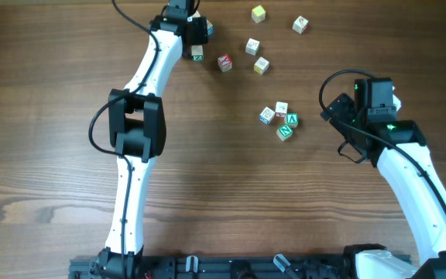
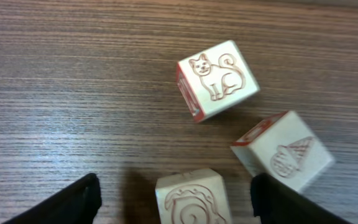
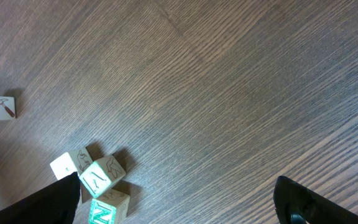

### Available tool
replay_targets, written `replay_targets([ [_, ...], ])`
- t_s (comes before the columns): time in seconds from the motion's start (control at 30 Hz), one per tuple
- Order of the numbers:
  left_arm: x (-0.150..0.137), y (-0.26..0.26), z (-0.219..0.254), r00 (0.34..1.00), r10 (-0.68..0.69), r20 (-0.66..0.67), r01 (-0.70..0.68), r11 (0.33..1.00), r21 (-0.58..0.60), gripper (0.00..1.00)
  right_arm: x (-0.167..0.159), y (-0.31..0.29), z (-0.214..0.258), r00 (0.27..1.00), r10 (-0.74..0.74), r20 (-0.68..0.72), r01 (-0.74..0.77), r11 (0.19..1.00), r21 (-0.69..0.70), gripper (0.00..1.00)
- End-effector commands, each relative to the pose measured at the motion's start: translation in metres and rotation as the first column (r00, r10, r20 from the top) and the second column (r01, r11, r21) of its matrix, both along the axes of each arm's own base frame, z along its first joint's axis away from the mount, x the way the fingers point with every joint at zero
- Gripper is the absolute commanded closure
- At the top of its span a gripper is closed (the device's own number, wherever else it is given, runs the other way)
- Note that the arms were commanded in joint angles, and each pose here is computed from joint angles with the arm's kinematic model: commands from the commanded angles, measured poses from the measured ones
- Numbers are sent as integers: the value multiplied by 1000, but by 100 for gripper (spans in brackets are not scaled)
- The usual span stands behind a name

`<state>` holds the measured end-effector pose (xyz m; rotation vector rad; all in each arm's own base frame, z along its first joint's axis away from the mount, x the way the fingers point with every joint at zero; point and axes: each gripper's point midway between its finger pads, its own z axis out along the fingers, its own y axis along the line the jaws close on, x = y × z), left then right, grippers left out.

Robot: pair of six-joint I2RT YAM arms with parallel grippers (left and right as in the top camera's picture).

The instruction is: Form a circle

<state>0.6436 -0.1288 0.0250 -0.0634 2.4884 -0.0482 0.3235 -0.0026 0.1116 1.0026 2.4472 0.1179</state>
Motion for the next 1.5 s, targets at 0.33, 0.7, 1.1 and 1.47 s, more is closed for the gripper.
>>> replay_targets([
  [0.33, -1, -10, -2, 1000, -31, -3, 31, 999, -6, 44, 4, 1, 0, 1000, -5, 1, 5, 1000, 12, 0],
  [0.7, 6, -12, 25, 998, -31, 55, 32, 999, -18, 32, 4, 1, 0, 1000, -5, 1, 5, 1000, 12, 0],
  [1.1, 7, -17, 27, 996, -58, 65, 58, 998, -4, 37, 4, 1, -5, 1000, -5, -13, 6, 1000, 12, 0],
  [1.47, 5, -16, 27, 997, -58, 58, 58, 998, -2, 61, 4, 2, -7, 1000, -3, -19, 4, 1000, 15, 0],
])
